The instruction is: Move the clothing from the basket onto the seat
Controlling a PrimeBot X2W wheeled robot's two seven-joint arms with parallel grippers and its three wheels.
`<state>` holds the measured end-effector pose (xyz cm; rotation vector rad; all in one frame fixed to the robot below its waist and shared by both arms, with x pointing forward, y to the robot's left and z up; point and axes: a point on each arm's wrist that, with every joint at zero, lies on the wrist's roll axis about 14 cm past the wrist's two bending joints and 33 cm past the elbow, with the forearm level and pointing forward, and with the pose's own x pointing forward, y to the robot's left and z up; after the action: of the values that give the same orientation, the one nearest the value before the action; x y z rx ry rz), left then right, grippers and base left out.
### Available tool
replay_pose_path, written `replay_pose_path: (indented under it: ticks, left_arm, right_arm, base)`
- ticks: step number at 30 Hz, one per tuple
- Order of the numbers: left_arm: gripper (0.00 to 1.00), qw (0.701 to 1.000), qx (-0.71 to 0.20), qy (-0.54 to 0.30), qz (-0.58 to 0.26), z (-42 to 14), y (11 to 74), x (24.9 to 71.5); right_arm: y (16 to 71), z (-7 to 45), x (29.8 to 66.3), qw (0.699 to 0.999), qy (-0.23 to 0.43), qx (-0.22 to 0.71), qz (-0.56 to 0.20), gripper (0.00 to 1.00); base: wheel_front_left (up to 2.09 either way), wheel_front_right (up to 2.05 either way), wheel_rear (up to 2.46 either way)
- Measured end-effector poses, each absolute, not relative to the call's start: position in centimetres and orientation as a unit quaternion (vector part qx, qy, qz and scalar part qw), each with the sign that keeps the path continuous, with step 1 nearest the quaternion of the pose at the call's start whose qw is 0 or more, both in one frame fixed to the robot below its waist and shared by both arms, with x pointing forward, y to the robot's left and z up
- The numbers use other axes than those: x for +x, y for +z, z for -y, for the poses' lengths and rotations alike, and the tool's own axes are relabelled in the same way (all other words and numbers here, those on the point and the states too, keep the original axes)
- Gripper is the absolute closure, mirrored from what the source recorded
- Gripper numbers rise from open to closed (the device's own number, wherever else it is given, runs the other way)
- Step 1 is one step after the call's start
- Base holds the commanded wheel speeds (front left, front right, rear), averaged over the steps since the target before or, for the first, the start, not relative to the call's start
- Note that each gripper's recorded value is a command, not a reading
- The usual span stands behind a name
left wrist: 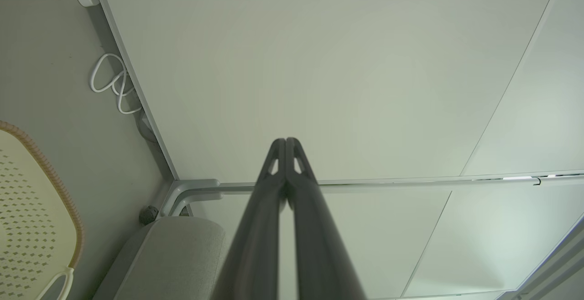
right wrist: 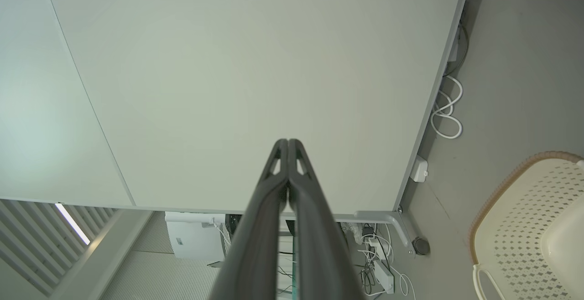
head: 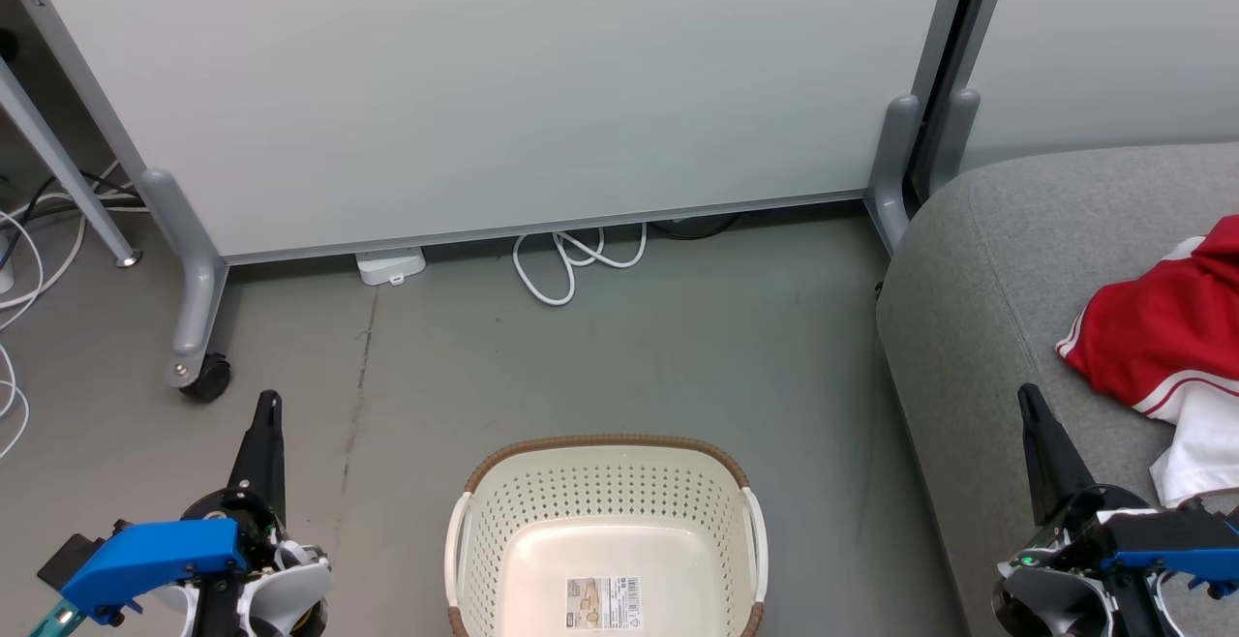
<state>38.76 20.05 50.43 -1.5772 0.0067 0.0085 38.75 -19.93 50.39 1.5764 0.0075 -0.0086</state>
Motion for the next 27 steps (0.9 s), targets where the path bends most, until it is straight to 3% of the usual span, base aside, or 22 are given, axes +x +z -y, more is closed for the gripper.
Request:
replay_pose_path:
  ticks: [27]
  left_arm:
    - [1.00, 0.705, -0.710, 0.004, -0.003, -20.07, 50.43, 38.76]
  right_arm:
    - [50.39, 19.93, 38.75, 0.705, -0.004, 0.709, -0.003, 1.00]
  base:
    - [0.00, 0.00, 0.00]
